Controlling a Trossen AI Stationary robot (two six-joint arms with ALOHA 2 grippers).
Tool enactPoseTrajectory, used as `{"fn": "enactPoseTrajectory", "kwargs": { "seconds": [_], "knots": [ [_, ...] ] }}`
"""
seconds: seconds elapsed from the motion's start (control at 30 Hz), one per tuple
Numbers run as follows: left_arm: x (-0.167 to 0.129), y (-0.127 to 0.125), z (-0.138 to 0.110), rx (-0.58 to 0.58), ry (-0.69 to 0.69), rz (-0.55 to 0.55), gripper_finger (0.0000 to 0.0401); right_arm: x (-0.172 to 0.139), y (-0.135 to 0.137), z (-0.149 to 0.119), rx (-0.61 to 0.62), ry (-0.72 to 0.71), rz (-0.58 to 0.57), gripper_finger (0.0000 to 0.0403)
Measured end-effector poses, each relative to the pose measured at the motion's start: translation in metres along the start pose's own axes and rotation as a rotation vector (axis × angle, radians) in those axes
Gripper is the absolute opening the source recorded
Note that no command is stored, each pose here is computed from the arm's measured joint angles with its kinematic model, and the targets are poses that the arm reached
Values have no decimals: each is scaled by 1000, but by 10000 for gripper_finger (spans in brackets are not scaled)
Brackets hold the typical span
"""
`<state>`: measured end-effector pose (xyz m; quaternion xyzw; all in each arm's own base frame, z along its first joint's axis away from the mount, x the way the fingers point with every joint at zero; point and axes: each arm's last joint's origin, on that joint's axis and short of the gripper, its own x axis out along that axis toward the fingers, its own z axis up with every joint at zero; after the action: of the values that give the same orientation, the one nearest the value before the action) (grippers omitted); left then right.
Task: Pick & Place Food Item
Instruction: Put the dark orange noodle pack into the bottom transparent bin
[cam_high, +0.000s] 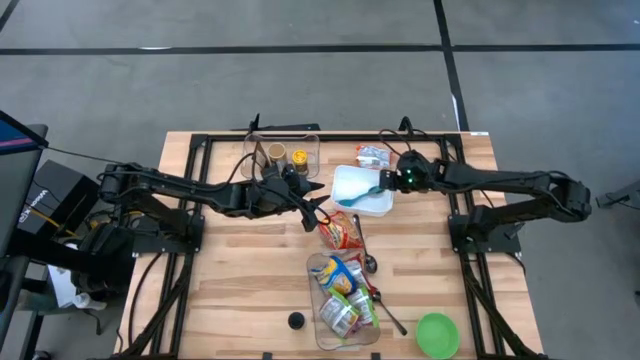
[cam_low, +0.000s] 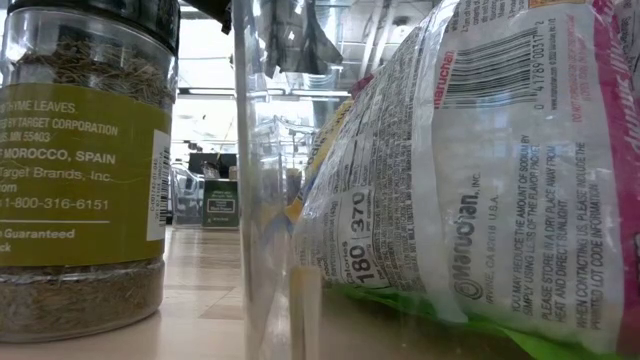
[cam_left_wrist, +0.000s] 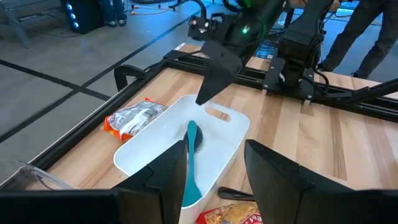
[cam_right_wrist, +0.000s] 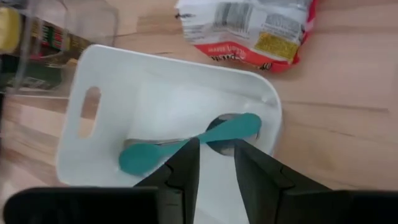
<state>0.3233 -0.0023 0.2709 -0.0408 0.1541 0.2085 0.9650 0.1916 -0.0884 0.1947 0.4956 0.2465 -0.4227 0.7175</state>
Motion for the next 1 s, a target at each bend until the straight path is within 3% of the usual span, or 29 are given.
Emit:
{"fn": "enactPoseTrajectory", "kwargs": {
  "seconds": [0.5,0.77,1.0],
  "knots": [
    [0,0,0,0,0,0,154,-45,0,11,-40,-128,170,93],
    [0,0,0,0,0,0,154,-73,2,6,-170,-179,295,61],
    [0,0,0,-1,0,0,154,-84,6,-8,-263,-108,391,44]
  ]
}}
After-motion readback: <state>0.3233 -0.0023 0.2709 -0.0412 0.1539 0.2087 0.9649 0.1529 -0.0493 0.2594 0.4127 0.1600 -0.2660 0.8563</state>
